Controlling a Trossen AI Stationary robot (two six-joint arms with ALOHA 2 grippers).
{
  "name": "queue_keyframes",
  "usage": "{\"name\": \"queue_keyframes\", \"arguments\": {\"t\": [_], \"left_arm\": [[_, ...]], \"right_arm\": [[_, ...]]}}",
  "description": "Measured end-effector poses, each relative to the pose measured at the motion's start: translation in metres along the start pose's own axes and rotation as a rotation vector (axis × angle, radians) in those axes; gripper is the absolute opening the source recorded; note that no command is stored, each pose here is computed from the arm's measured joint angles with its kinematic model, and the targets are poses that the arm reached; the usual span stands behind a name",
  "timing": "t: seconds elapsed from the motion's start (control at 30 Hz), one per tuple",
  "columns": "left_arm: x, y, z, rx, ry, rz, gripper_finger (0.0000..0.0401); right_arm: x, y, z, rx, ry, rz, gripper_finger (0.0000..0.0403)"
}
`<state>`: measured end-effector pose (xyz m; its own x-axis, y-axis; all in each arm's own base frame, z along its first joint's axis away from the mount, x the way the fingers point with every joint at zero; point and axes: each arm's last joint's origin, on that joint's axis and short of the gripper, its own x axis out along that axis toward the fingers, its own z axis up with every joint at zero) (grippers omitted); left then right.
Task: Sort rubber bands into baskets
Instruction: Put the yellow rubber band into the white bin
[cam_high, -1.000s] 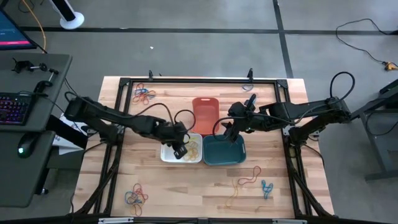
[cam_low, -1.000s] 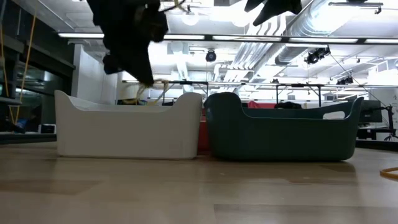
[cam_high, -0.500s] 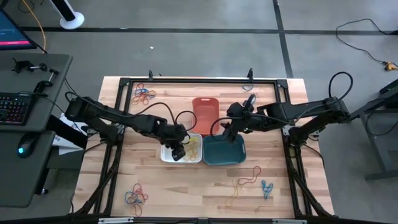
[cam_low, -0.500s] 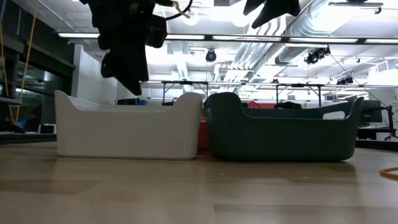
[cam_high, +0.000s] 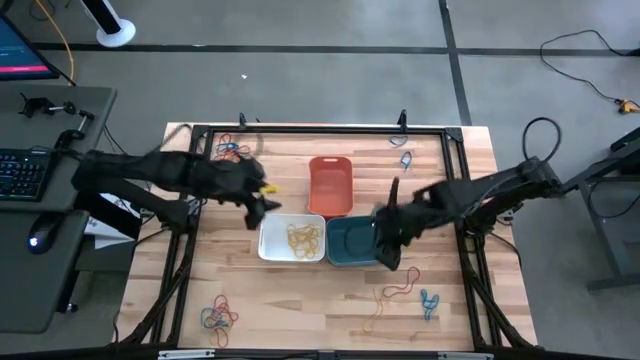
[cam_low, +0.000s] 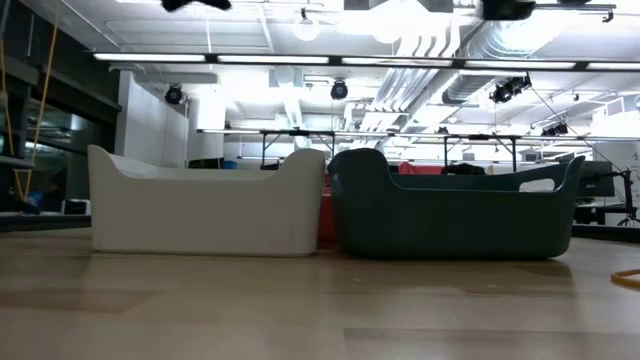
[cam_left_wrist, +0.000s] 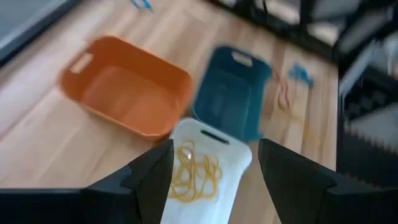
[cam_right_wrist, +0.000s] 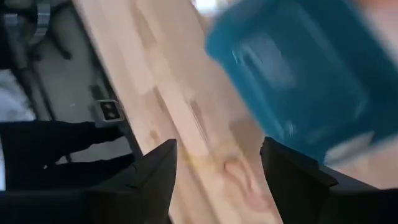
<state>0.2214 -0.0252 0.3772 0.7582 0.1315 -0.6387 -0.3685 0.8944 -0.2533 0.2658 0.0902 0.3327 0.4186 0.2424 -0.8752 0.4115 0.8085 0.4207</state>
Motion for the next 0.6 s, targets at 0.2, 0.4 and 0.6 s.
{"name": "queue_keyframes", "arguments": {"t": [0.2, 0.4, 0.6], "left_arm": [[-0.037, 0.008, 0.001, -0.118, -0.152, 0.003, 0.0228], [-0.042, 0.007, 0.002, -0.101, -0.197, -0.005, 0.0228], [-0.038, 0.006, 0.002, -0.065, -0.187, 0.005, 0.0228]], "right_arm": [[0.067, 0.026, -0.034, 0.251, 0.154, -0.042, 0.022], [0.135, 0.034, -0.057, 0.351, 0.268, -0.209, 0.022], [0.178, 0.023, -0.062, 0.393, 0.265, -0.362, 0.022]]}}
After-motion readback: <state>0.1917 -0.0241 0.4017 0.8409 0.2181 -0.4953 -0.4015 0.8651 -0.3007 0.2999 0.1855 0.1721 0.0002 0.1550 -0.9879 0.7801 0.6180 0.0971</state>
